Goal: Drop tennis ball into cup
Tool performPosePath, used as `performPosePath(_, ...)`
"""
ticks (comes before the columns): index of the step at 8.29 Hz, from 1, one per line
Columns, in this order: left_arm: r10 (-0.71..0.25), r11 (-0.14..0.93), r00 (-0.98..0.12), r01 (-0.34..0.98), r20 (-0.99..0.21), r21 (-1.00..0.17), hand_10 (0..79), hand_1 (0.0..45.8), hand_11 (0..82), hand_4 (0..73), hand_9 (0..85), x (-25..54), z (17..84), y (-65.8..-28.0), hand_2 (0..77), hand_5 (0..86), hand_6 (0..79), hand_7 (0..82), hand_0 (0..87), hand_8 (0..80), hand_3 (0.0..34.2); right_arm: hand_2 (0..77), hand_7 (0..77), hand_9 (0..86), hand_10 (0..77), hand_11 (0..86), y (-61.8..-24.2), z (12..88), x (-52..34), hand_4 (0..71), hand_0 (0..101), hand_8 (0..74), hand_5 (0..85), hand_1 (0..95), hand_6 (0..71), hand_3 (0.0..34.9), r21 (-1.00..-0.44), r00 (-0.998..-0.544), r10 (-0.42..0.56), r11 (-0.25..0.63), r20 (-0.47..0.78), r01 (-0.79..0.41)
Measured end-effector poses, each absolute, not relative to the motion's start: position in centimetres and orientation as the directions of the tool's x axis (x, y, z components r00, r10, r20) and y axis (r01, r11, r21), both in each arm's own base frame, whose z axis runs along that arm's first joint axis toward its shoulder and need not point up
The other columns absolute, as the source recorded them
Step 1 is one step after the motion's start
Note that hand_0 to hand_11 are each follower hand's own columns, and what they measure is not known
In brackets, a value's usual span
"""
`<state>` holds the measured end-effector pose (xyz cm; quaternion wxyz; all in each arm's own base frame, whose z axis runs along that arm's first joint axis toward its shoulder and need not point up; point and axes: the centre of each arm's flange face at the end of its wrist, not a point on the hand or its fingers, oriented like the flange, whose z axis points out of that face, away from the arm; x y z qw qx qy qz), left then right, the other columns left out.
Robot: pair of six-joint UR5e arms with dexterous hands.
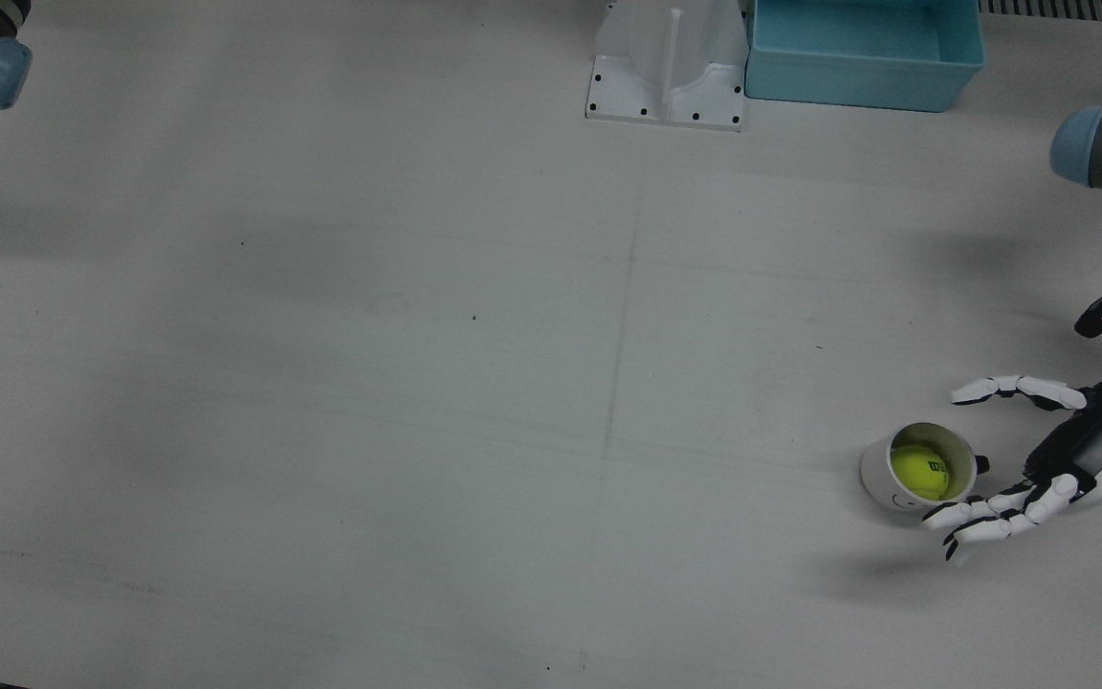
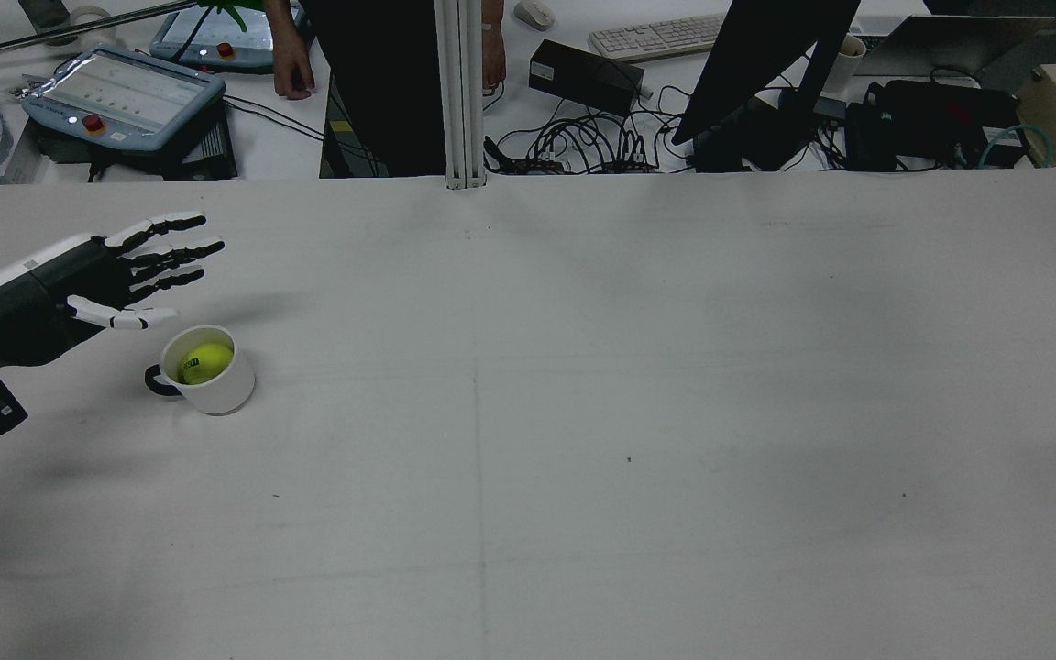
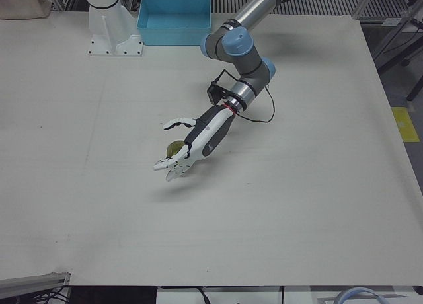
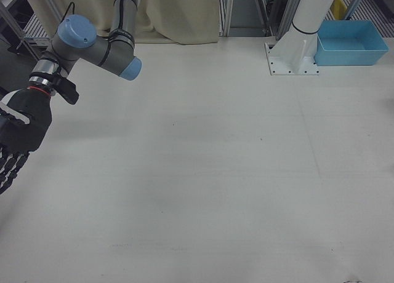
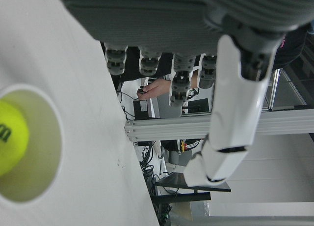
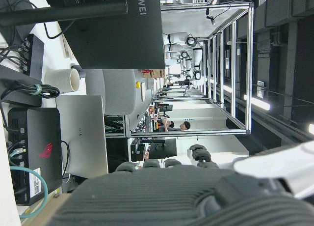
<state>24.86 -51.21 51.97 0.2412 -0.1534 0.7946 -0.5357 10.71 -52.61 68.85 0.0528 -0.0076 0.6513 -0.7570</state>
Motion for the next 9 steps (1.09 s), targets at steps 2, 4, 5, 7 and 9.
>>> performPosePath(2,-0.373,0.351,-0.902,0.08,-0.218,-0.933,6.0,35.5,13.1,4.4,4.9,16.1,52.3,-54.1,23.5,10.9,34.4,1.1,66.0,4.4,10.0,0.5,0.0,0.0,0.0,0.0,-52.6,68.9,10.7,0.0,0,0.0,0.0,0.5,0.0,0.0,-0.987,-0.994,-0.09,-0.148,-0.057,0.07)
performPosePath(4,-0.21,0.276,-0.95,0.168,-0.231,-0.946,6.5,35.5,13.1,3.3,1.1,4.7,53.9,-55.1,23.5,18.5,37.6,1.1,66.1,9.8,9.9,0.5,0.0,0.0,0.0,0.5,-52.6,68.9,10.7,0.0,0,0.0,0.0,0.5,0.0,0.0,-0.986,-0.994,-0.09,-0.149,-0.057,0.07)
performPosePath(5,-0.152,0.235,-0.959,0.198,-0.237,-0.952,6.5,35.5,13.1,0.5,2.2,0.3,55.1,-54.4,23.5,13.1,22.4,1.1,68.2,5.4,10.0,0.5,0.0,0.0,0.0,0.5,-52.6,68.9,10.7,0.0,0,0.0,0.0,0.5,0.0,0.0,-0.986,-0.994,-0.09,-0.148,-0.057,0.07)
performPosePath(7,-0.111,0.193,-0.964,0.219,-0.243,-0.957,2.7,35.5,9.8,0.5,1.1,-3.2,56.9,-52.8,23.5,15.3,15.3,0.5,70.4,2.7,9.9,0.5,0.0,0.0,0.0,0.0,-52.6,68.9,10.7,0.0,0,0.0,0.0,0.5,0.0,0.0,-0.987,-0.994,-0.09,-0.147,-0.057,0.07)
performPosePath(9,-0.112,0.185,-0.963,0.22,-0.243,-0.958,2.2,36.0,7.1,0.5,1.6,-3.8,57.5,-51.1,23.5,10.9,12.5,0.5,61.7,2.2,10.0,0.5,0.0,0.0,0.0,0.5,-52.6,68.9,10.7,0.0,0,0.0,0.0,0.5,0.0,0.0,-0.987,-0.994,-0.09,-0.147,-0.057,0.07)
